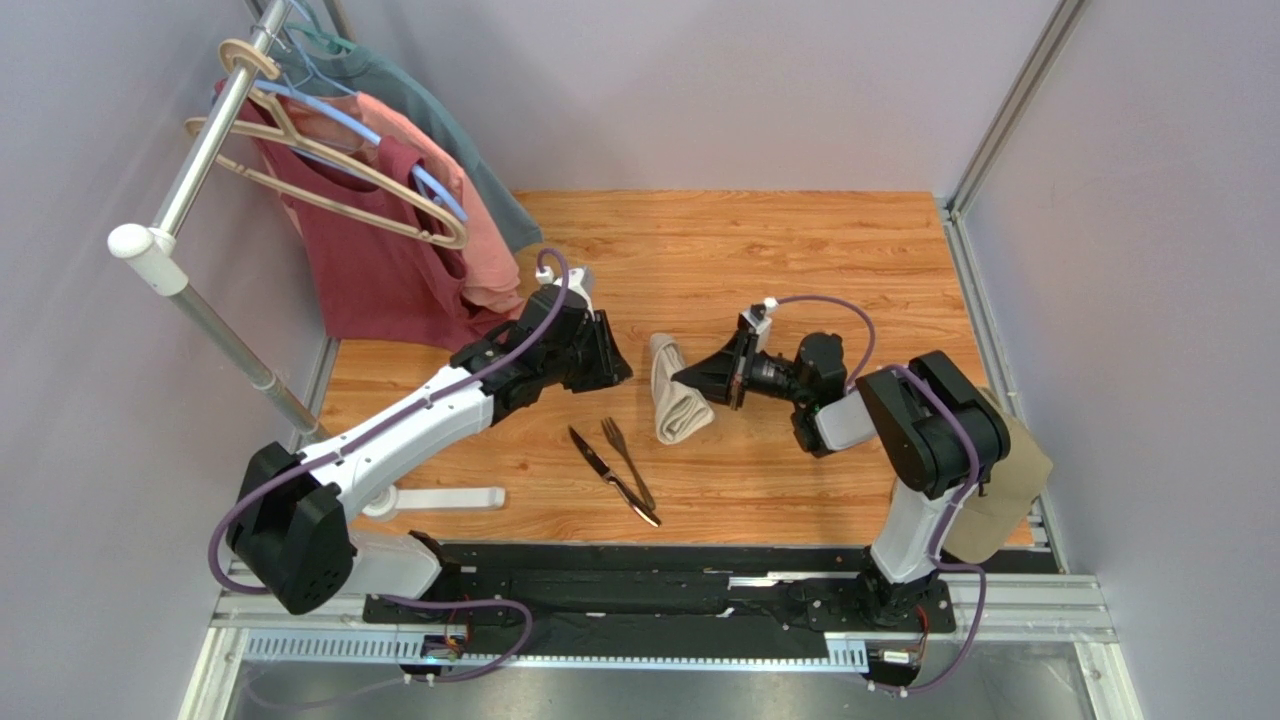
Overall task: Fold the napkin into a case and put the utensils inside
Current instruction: Turn over the smaller rectangle folded napkin at the center of the board.
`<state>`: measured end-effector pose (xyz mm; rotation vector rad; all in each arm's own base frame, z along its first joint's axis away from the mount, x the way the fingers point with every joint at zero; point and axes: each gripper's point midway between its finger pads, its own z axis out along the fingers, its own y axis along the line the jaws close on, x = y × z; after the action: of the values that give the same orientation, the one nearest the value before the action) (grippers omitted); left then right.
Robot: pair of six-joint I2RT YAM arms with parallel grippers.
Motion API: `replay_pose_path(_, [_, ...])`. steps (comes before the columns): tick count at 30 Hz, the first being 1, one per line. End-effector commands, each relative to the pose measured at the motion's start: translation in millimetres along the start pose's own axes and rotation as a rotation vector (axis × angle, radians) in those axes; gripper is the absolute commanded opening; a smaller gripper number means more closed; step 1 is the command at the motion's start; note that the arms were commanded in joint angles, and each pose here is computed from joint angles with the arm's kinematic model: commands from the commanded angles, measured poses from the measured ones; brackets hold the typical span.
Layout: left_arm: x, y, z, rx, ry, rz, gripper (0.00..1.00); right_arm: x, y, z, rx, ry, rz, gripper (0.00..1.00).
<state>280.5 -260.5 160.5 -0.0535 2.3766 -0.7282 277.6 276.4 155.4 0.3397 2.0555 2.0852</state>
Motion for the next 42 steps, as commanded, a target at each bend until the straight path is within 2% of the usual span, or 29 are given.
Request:
replay_pose_path(1, [-4,22,-4,-0.101,-0.033,-0.029,0.36,5,59,18,-0.179,0.024,-0.114,0.00])
replay_pose_path(9, [-6,35,-15,-0.133,-0.072,-0.050,0.36,0,68,54,-0.236,0.070,-0.081,0.00])
replay_pose_path(11, [-8,44,-22,-0.163,-0.093,-0.059,0.36,-5,63,65,-0.233,0.063,-0.030,0.00])
replay_pose_path(15, [-14,57,-29,-0.187,-0.129,-0.075,0.36,-8,75,75,-0.269,0.052,-0.036,0.00])
replay_pose_path(18, [-15,66,-25,-0.185,-0.106,-0.093,0.36,-13,67,75,-0.255,0.025,0.005,0.00])
replay_pose_path(23, [-18,59,-8,-0.134,-0.044,-0.093,0.36,-15,36,59,-0.188,-0.040,0.049,0.00])
replay_pose_path(25, [-10,49,-3,-0.064,-0.011,-0.115,0.42,-13,38,55,-0.189,-0.038,0.017,0.00])
replay_pose_path(27, [-7,41,-2,-0.008,-0.009,-0.181,0.57,-13,36,53,-0.184,-0.040,0.016,0.00])
replay_pose_path(29, [0,37,-5,0.041,0.011,-0.268,0.60,-15,37,50,-0.185,-0.050,0.012,0.00])
replay_pose_path(33, [4,21,-14,0.134,0.028,-0.430,0.74,-23,49,46,-0.209,-0.078,-0.021,0.00])
replay_pose_path(37, [-18,3,-18,0.269,-0.002,-0.594,0.75,-31,69,45,-0.251,-0.111,-0.039,0.00])
replay_pose_path(39, [-38,-18,-25,0.364,-0.031,-0.557,0.72,-31,81,44,-0.270,-0.091,-0.076,0.00])
replay_pose_path(42, [-52,-30,-26,0.390,-0.024,-0.461,0.71,-36,74,40,-0.256,-0.093,-0.066,0.00])
